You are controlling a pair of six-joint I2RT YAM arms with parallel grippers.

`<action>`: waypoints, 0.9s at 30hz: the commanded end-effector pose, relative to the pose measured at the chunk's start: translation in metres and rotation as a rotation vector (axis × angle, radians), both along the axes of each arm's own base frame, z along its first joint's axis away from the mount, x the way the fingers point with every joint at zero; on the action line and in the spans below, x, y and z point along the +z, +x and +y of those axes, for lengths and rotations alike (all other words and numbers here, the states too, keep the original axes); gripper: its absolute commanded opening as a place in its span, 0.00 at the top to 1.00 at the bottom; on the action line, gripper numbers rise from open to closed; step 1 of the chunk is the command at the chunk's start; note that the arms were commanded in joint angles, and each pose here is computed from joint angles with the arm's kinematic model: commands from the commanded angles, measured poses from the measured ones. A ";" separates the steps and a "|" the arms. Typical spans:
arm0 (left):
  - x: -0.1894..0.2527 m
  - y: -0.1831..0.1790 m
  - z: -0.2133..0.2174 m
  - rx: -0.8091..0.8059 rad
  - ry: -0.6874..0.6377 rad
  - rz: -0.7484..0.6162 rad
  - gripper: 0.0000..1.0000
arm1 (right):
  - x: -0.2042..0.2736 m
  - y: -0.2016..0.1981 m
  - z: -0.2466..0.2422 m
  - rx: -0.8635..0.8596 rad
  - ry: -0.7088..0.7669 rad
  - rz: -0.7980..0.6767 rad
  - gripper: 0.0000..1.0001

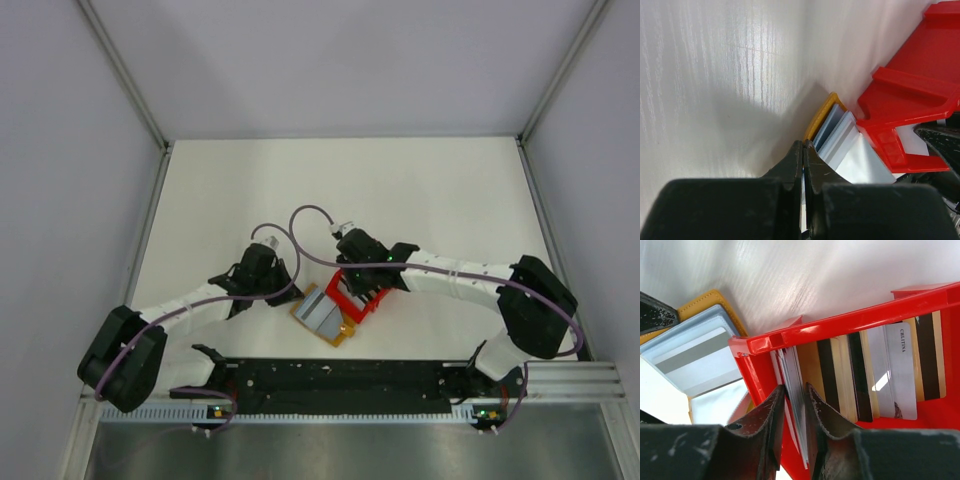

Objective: Put the credit cards into the card holder
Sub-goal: Pick up the credit card from the storage box.

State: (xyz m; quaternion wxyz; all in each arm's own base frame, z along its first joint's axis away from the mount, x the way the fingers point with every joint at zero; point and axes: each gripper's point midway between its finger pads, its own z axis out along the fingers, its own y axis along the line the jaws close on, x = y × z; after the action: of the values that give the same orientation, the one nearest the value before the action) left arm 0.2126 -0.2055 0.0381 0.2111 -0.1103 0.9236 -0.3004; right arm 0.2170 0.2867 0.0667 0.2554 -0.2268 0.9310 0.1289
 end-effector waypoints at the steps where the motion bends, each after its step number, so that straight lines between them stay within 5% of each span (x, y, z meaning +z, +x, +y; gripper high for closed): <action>1: 0.025 0.018 -0.012 0.003 -0.056 -0.080 1.00 | -0.019 -0.020 0.003 -0.007 -0.027 0.042 0.78; 9: 0.027 0.018 -0.012 0.007 -0.057 -0.082 1.00 | -0.006 -0.008 -0.004 -0.069 -0.083 -0.107 0.94; 21: 0.057 0.017 -0.009 0.004 -0.082 -0.153 1.00 | 0.019 0.027 -0.045 -0.270 -0.169 -0.307 0.94; 27: 0.080 0.011 0.000 0.034 -0.097 -0.220 1.00 | 0.021 0.031 -0.037 -0.267 -0.159 -0.303 0.87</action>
State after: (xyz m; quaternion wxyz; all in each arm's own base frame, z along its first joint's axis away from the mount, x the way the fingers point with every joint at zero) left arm 0.2164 -0.2059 0.0845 0.2644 -0.1037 0.8991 -0.3332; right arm 0.2356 0.2486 0.0715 0.3599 -0.1606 0.9190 -0.0137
